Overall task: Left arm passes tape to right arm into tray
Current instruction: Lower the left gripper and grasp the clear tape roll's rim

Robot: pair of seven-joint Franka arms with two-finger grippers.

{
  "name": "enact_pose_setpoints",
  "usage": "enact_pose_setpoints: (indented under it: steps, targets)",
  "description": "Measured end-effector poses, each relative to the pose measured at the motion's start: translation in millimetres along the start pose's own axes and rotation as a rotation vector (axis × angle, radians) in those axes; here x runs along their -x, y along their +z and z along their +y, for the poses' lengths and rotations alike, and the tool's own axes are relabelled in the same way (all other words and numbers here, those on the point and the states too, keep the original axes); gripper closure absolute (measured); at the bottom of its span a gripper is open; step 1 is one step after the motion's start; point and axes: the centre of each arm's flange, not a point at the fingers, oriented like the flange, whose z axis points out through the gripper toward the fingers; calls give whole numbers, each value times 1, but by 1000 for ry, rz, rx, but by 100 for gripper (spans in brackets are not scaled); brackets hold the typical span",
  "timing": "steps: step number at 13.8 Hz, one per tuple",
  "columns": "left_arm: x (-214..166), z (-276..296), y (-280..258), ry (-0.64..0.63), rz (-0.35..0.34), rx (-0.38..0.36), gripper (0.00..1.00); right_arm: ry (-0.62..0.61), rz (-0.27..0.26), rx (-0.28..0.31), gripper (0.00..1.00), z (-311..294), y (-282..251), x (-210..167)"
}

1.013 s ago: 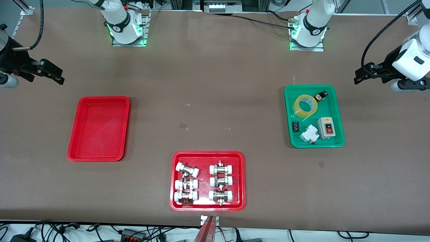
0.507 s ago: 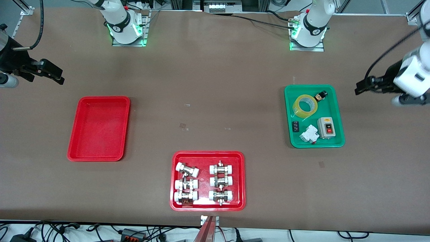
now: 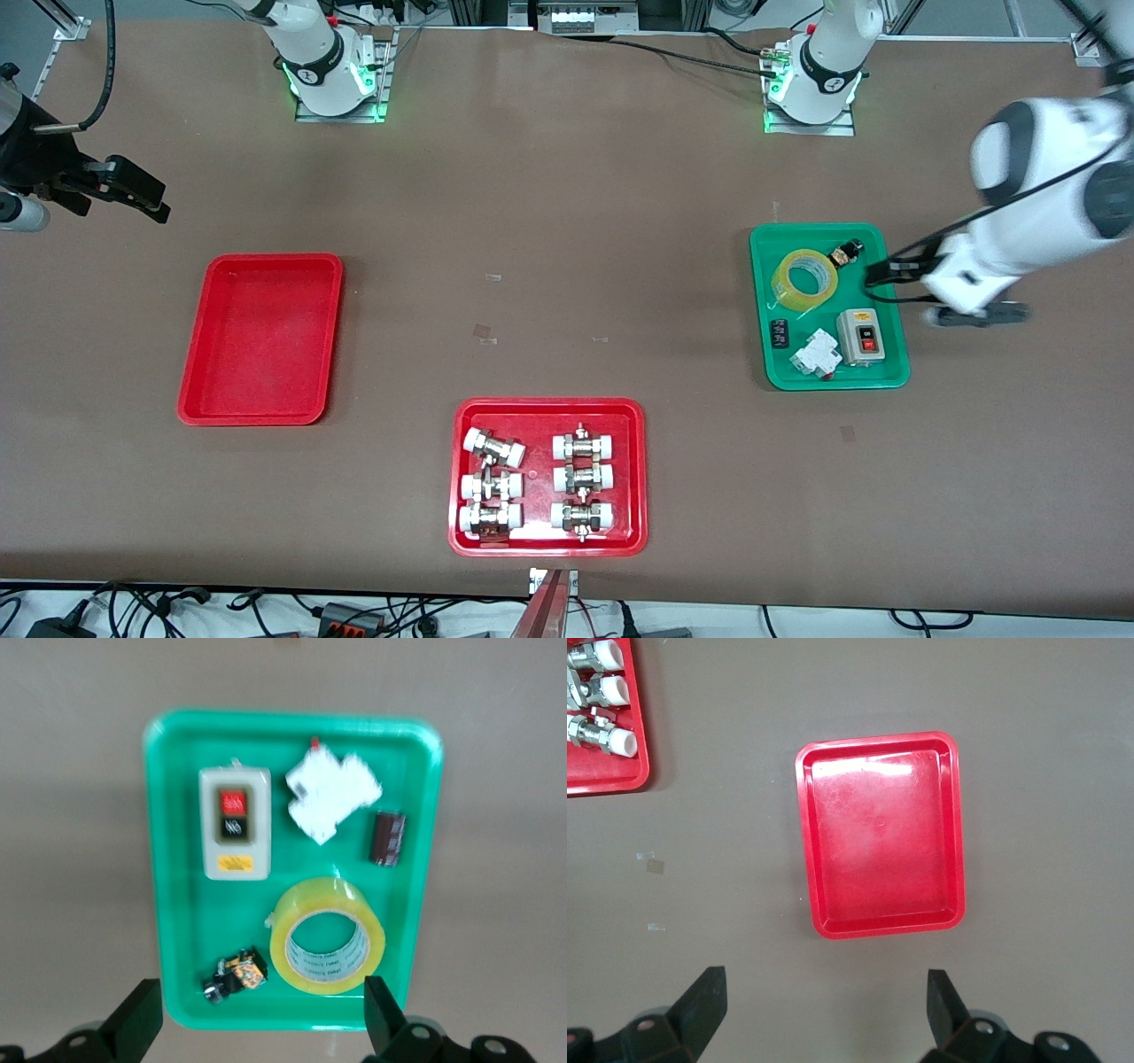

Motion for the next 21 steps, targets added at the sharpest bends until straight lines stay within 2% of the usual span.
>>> enact_pose_setpoints:
  steps: [4,10,12,13,14,19,21]
  targets:
    - [40,7,96,15,16,-6,0,0,-1,0,0,0,0,0]
    - [43,7,151,11,-16,2,0,0,-1,0,0,0,0,0]
    - [42,7,157,11,-15,4,13,0,-1,0,0,0,0,0]
    - [41,7,159,11,-12,5,14,0,-1,0,0,0,0,0]
    - [41,7,161,10,-13,6,21,0,-1,0,0,0,0,0]
    - [40,2,162,1,-31,7,76,0,-2,0,0,0,0,0]
    - [36,4,155,3,-60,4,78,0,-2,0,0,0,0,0]
